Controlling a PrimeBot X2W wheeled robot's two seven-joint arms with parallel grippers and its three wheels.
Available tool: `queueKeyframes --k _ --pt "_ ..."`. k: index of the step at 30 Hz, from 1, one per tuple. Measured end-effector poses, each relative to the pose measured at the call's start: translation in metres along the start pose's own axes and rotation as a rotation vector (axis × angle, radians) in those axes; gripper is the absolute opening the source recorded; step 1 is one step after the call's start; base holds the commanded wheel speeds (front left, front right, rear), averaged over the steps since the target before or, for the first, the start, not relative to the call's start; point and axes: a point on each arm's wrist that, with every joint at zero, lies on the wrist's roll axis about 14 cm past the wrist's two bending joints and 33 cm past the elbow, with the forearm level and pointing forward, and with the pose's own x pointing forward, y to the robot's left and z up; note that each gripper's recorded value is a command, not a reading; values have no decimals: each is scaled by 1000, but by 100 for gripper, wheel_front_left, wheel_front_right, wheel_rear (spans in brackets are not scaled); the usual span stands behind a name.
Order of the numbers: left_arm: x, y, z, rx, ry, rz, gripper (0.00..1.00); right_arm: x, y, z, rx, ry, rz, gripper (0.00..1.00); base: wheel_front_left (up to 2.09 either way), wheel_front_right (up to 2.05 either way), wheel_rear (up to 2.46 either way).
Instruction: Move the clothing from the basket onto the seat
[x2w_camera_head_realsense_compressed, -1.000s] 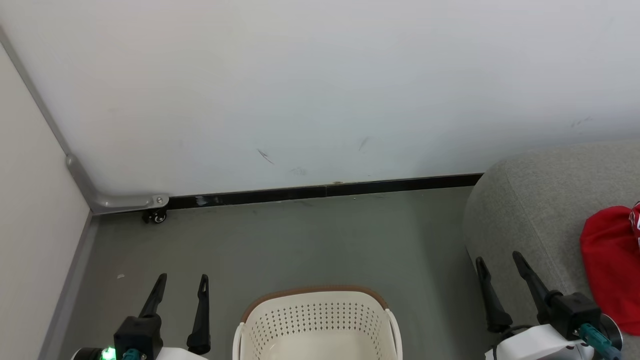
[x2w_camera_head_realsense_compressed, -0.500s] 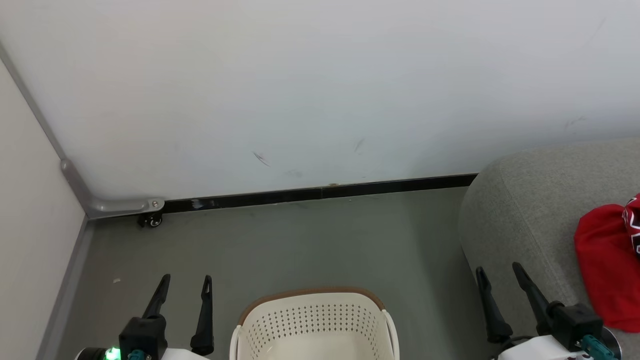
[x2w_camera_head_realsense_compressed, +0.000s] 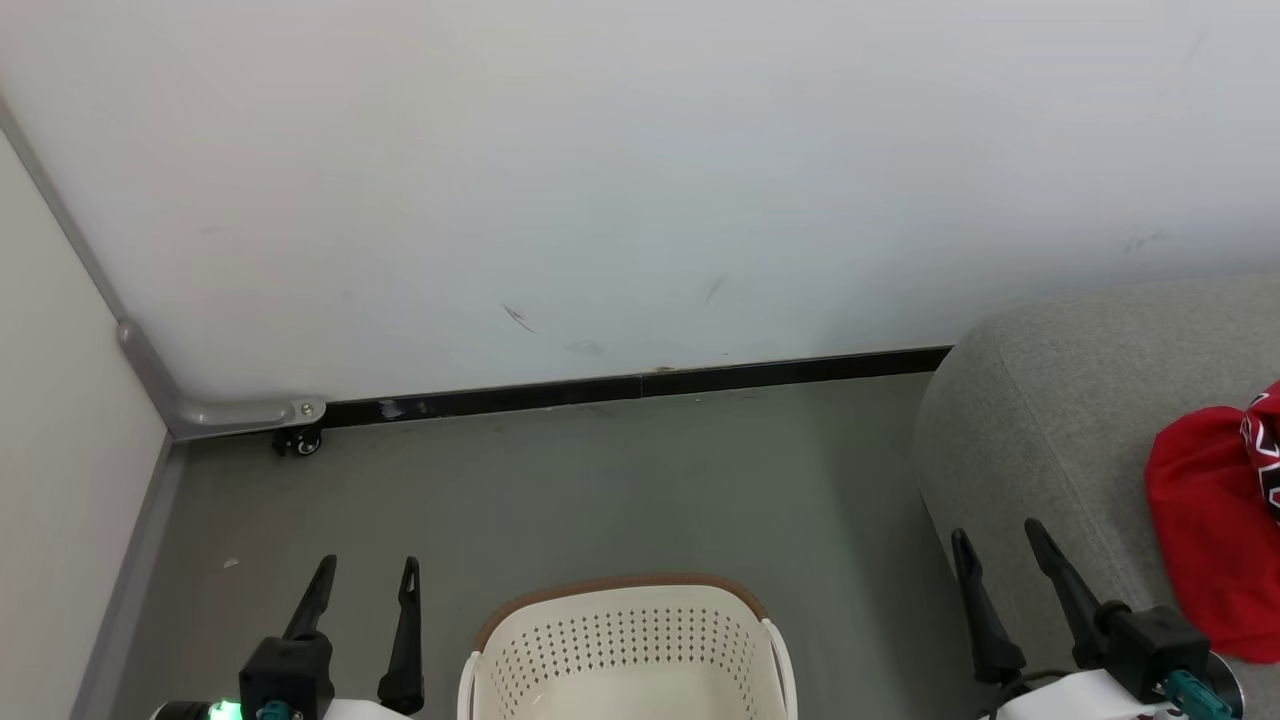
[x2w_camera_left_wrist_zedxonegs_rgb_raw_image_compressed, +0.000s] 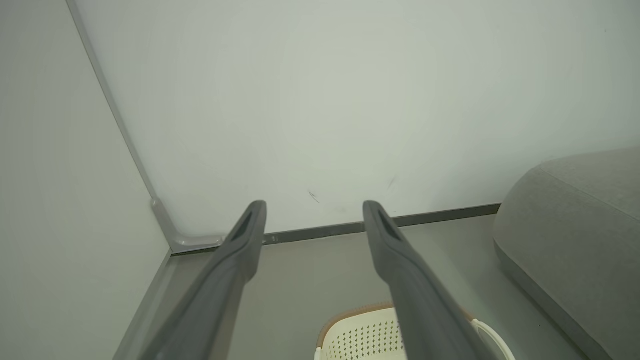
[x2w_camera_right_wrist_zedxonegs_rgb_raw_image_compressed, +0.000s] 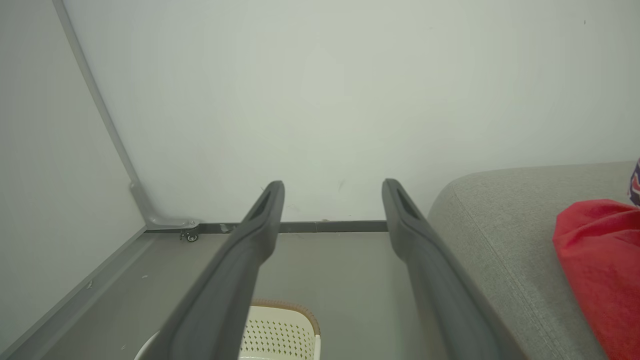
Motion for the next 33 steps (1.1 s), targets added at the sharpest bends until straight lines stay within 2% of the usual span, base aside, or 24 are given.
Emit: queueKeyframes --k 11,12,19,24,33 --pt "0 2 -2 18 5 5 100 -2 -1 -1 8 0 -4 100 0 0 0" --pt "0 2 -4 19 10 5 0 -3 -1 -2 8 4 -4 0 0 0 0" --pt "-18 -9 -39 2 121 -4 0 -23 -2 -41 32 126 -23 0 0 0 0" --pt "-18 -4 -42 -58 147 17 0 -20 -10 -42 81 139 -59 0 0 0 0" --pt "-16 1 -49 -240 207 61 0 -11 -22 -40 242 150 -120 0 0 0 0"
